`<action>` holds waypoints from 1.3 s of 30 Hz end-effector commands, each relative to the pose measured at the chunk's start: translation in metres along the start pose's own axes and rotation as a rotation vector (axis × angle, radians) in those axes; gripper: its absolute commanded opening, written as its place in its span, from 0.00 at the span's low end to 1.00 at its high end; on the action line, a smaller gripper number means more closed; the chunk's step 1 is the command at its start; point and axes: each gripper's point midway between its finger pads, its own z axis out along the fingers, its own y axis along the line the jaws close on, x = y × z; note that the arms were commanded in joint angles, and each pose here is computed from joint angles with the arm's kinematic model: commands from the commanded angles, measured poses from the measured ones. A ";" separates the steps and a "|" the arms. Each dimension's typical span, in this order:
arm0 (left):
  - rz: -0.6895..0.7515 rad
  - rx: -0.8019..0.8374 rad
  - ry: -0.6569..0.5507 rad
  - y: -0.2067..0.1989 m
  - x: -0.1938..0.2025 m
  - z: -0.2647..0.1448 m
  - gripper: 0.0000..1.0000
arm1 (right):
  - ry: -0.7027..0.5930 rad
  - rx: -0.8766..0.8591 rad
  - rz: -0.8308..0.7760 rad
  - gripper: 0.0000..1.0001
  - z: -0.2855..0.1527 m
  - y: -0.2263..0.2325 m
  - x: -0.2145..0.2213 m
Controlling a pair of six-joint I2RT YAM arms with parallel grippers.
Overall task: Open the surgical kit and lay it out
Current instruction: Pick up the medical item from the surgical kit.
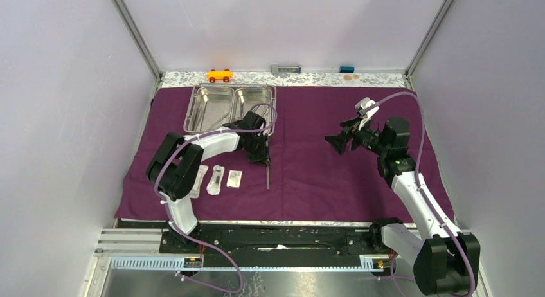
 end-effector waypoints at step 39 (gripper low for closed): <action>0.099 0.047 -0.129 -0.015 -0.032 -0.028 0.26 | -0.019 -0.035 -0.027 0.88 0.001 0.004 -0.005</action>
